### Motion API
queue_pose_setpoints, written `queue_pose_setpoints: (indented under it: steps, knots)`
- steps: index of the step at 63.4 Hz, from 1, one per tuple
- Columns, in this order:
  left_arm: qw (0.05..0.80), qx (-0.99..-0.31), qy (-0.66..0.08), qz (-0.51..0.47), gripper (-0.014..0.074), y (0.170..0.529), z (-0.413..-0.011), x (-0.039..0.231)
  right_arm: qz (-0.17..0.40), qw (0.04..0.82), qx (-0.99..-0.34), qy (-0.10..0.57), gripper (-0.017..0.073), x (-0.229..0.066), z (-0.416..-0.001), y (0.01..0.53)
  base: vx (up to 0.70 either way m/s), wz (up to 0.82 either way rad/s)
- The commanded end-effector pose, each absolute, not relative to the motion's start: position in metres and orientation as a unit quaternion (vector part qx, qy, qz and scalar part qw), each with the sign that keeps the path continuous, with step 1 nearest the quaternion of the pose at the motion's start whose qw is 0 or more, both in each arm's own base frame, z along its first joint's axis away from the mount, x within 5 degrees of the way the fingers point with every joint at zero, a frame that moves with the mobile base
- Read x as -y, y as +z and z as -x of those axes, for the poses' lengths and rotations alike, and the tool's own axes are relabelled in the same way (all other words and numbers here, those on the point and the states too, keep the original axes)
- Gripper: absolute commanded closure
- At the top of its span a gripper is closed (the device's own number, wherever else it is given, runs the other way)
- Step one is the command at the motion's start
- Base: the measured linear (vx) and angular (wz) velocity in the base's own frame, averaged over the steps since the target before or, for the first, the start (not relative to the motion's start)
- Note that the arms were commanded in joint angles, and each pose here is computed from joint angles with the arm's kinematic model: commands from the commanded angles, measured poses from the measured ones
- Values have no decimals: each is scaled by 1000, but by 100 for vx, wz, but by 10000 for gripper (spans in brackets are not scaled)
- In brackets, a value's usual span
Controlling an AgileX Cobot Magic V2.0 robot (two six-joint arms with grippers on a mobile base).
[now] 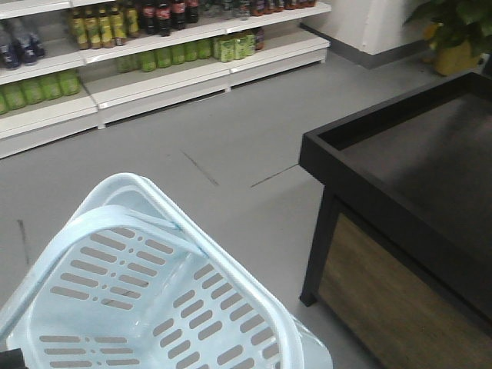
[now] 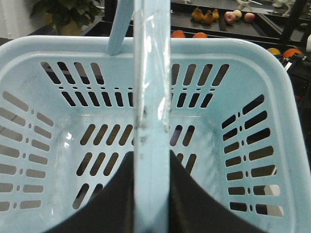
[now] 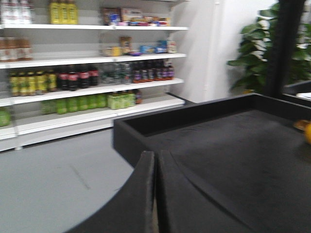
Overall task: Pick three apples into basket with both arms
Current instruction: 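Turn the base toward the table with apples and oranges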
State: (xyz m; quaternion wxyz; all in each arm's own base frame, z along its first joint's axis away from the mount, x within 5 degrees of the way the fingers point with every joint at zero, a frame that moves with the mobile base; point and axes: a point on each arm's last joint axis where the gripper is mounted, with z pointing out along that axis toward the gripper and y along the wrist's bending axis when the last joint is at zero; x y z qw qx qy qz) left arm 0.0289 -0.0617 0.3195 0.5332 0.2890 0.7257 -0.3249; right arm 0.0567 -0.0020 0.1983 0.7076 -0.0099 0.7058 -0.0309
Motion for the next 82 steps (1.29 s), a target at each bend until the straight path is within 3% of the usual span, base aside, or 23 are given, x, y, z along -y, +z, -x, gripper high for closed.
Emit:
queue_pose_setpoints:
  steps: [1,82]
  knots:
    - [562,-706,-348,-255,601,335,-31,61,19,734,-678,-39,564,1,-56,201,15,-63]
    - [562,-706,-348,-255,601,335,-31,61,19,734,-678,-39,564,1,-56,201,12,-54]
